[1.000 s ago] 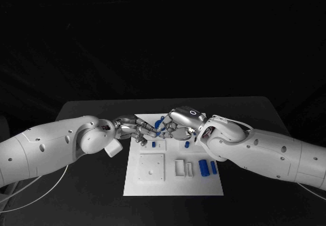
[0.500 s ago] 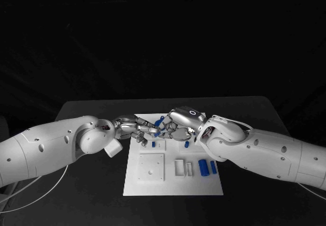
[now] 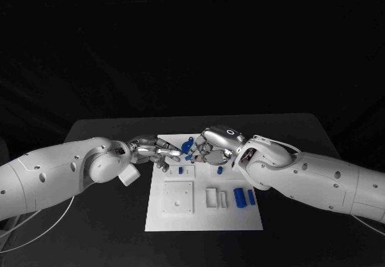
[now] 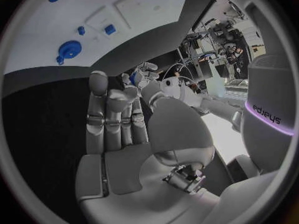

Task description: Assemble the parts on the task board

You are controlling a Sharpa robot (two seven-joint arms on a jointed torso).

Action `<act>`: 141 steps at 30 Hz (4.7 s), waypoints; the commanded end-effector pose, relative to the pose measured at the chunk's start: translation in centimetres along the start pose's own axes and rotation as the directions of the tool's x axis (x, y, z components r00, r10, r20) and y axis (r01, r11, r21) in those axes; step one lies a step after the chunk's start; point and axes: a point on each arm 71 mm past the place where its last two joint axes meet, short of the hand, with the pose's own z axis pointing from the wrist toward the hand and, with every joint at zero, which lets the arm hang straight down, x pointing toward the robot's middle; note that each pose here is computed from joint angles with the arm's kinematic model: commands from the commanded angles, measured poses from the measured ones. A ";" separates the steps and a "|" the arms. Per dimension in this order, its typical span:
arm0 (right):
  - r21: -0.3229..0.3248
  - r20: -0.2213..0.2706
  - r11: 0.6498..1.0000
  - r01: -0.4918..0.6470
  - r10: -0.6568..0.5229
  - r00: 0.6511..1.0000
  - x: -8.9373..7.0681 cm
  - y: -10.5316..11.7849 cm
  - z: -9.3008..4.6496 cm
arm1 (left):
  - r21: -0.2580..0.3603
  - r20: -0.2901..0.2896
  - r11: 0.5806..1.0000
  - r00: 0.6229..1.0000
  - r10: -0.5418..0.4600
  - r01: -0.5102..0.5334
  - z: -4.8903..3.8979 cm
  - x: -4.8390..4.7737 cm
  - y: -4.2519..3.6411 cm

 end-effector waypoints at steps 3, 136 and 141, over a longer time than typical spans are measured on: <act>0.074 -0.030 0.991 -0.112 0.114 0.993 0.2 -0.8 -0.3 | 0.177 0.163 0.920 0.933 0.322 -0.349 -0.14 0.17 -1.84; 0.177 -0.059 0.962 -0.208 0.222 0.973 0.7 -1.8 -0.3 | 0.244 0.217 0.702 0.744 0.632 -0.669 1.49 5.00 -3.53; 0.193 -0.034 0.957 -0.216 0.226 0.973 0.5 -2.0 -0.4 | 0.240 0.192 0.725 0.763 0.617 -0.646 1.50 4.99 -3.37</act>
